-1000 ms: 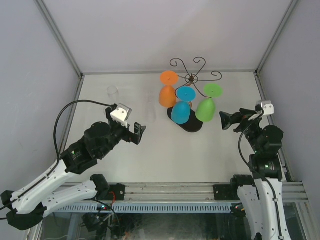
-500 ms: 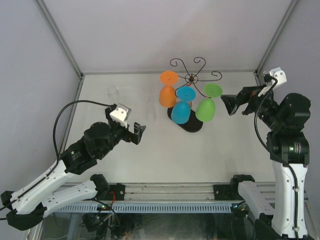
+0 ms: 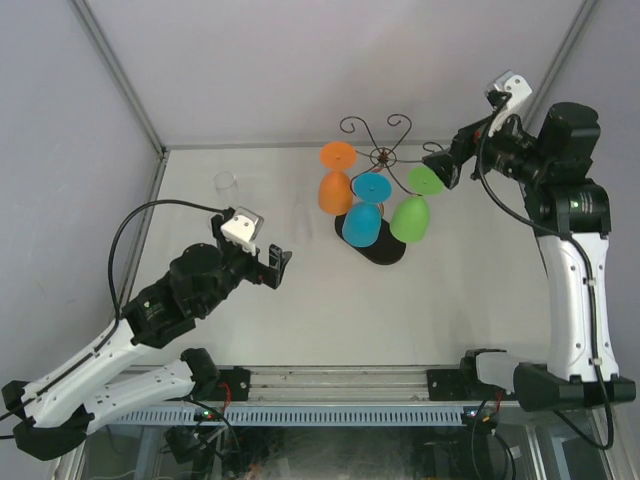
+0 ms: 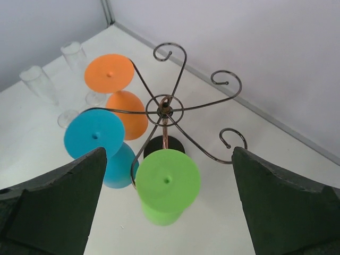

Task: Place the wine glass upside down on the wine glass rack
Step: Adjust the wine rack at the center of the board.

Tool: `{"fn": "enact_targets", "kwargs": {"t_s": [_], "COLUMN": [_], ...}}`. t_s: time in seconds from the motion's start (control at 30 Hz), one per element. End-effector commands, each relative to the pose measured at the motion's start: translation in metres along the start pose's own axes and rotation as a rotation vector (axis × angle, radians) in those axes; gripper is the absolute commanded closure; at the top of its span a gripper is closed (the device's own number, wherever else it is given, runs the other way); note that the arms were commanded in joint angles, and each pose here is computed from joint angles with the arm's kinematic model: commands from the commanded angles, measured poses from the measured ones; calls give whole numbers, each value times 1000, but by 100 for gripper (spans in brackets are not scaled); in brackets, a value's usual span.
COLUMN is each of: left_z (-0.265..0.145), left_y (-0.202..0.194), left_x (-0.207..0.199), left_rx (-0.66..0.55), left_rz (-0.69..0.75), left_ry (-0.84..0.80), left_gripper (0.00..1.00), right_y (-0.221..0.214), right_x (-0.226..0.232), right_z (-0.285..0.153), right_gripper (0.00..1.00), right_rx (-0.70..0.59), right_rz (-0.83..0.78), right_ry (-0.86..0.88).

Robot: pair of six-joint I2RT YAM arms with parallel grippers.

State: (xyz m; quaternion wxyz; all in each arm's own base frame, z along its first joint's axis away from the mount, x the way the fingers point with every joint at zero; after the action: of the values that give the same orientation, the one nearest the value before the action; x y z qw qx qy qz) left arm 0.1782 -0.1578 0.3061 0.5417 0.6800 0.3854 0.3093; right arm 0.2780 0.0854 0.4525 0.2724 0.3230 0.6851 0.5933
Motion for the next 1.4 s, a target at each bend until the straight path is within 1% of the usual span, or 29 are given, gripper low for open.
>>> {"fn": "enact_targets", "kwargs": {"t_s": [0.0,0.07,0.23,0.5,0.63,1.0,1.23,1.37], "left_z": [3,4,9,10,13,15,14,14], "left_y": [-3,-4,-8,-10,-11,-13,-13,-13], "left_x": [3,3,4,6,4,4,5,5], "left_rx": [-1,2,25,31,41,51,48,47], "left_rz": [5,7,20,19,24,31,32,33], "left_ry": [23,23,32,45,35,32,33,33], "left_gripper": [0,0,0,0,0,0,0,0], "right_y": [-5,-8,-24,-44,-45,-57,-67,-70], "right_x": [4,4,7,-13,-20,-9,-6,-2], "right_z": [11,20,52,91,98,116,129,137], "right_gripper": [0,0,0,8,9,9,9,9], "right_rx": [63,87,205,400,422,430,459,458], "right_rz": [-132,-183,-286,-282,-291,-339,-392,-449], "right_ry": [123,168,264,299,287,374,399,428]}}
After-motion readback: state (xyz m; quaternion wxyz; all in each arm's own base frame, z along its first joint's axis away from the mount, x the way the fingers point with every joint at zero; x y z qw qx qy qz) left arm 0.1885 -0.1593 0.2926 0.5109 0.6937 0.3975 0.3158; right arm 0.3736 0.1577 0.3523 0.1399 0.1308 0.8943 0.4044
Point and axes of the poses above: each gripper's point midway between its finger pads, its own z axis out along the fingers, its own x axis along the line the jaws close on, y = z × x, the point moved 4 cm from there along -z, back along the fingers
